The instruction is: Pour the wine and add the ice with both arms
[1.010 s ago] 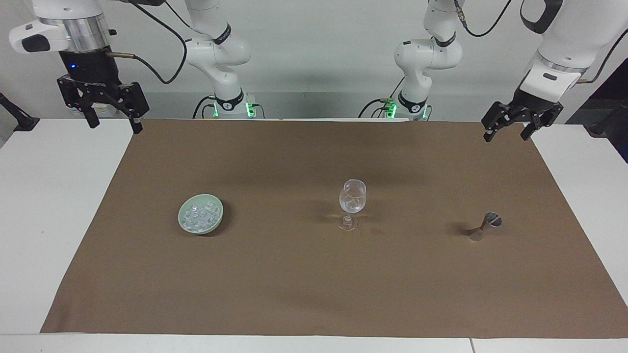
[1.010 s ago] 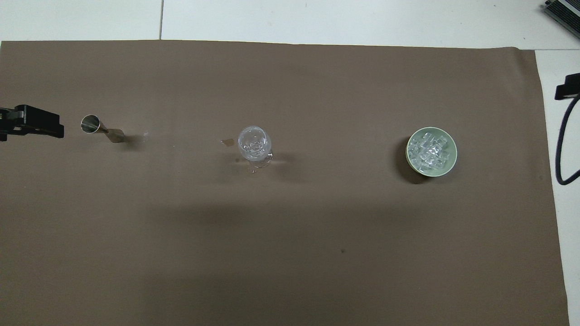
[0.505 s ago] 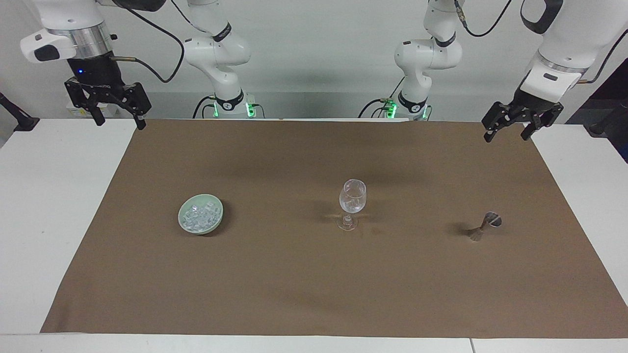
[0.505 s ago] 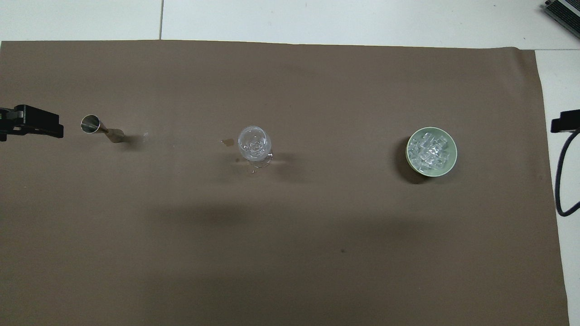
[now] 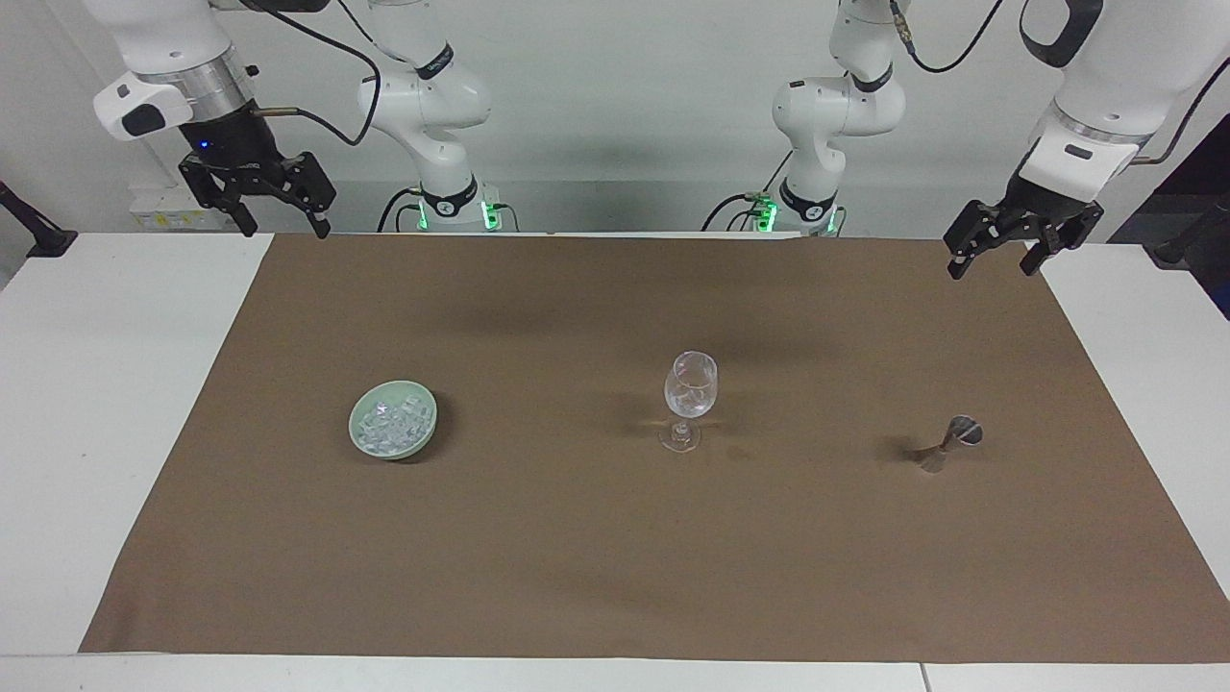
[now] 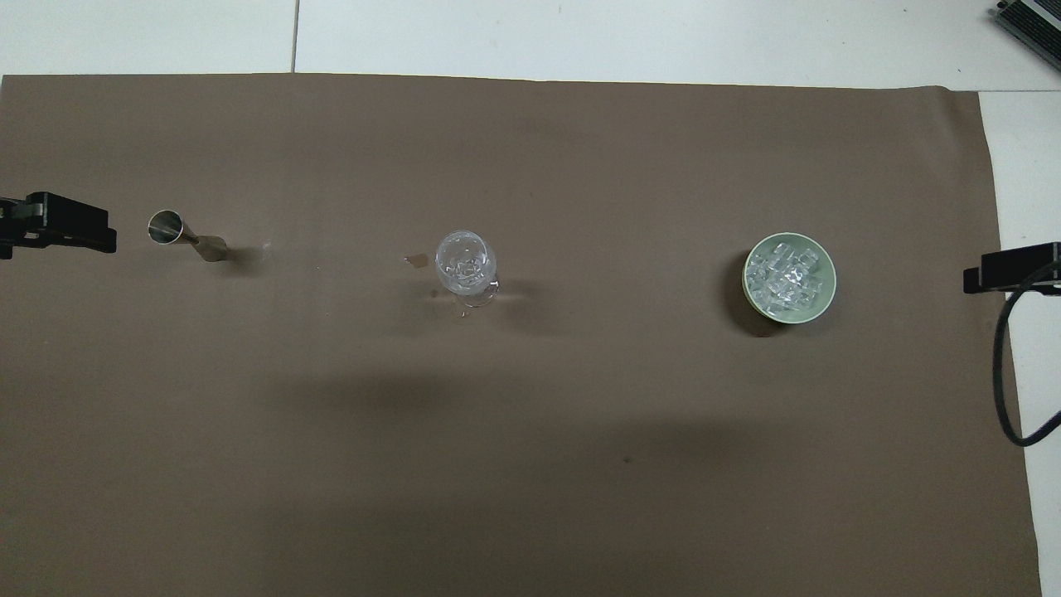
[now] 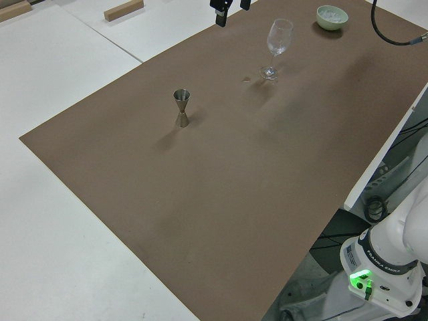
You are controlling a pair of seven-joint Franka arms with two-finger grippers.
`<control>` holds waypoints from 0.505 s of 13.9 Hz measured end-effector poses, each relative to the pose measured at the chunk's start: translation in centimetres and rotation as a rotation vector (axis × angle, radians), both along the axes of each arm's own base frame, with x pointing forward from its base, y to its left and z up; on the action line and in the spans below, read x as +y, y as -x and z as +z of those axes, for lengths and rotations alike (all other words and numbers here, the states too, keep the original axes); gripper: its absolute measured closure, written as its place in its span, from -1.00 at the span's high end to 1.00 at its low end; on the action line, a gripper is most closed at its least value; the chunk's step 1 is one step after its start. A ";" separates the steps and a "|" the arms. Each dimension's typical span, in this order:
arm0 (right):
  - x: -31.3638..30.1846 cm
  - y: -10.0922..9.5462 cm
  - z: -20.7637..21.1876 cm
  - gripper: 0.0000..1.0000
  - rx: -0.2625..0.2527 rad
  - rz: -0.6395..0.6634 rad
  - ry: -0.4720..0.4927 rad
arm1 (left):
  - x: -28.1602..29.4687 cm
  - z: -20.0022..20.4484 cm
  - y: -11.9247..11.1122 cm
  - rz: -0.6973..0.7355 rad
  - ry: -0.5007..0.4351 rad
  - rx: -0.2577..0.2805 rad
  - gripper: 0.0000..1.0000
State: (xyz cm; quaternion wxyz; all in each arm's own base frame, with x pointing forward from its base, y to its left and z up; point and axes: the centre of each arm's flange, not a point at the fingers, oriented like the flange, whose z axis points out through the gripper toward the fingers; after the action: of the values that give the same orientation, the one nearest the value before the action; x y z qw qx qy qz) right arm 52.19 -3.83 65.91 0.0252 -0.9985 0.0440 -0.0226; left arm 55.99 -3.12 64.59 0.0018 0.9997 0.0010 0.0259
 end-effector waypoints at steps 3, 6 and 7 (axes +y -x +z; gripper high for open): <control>0.2 0.1 -0.1 1.00 0.007 0.005 0.001 | 0.1 0.0 0.0 0.002 -0.001 0.000 1.00; 0.1 0.1 -0.5 1.00 0.013 0.003 0.002 | 0.2 0.0 0.0 0.003 -0.001 0.000 1.00; 0.0 0.0 -0.8 1.00 0.015 0.000 0.001 | 0.2 0.0 0.0 0.003 -0.001 0.000 1.00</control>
State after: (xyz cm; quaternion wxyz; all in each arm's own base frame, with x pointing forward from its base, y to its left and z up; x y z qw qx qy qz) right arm 52.15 -3.88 65.16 0.0242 -0.9986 0.0442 -0.0152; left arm 56.00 -2.96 64.59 0.0013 0.9997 0.0024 0.0258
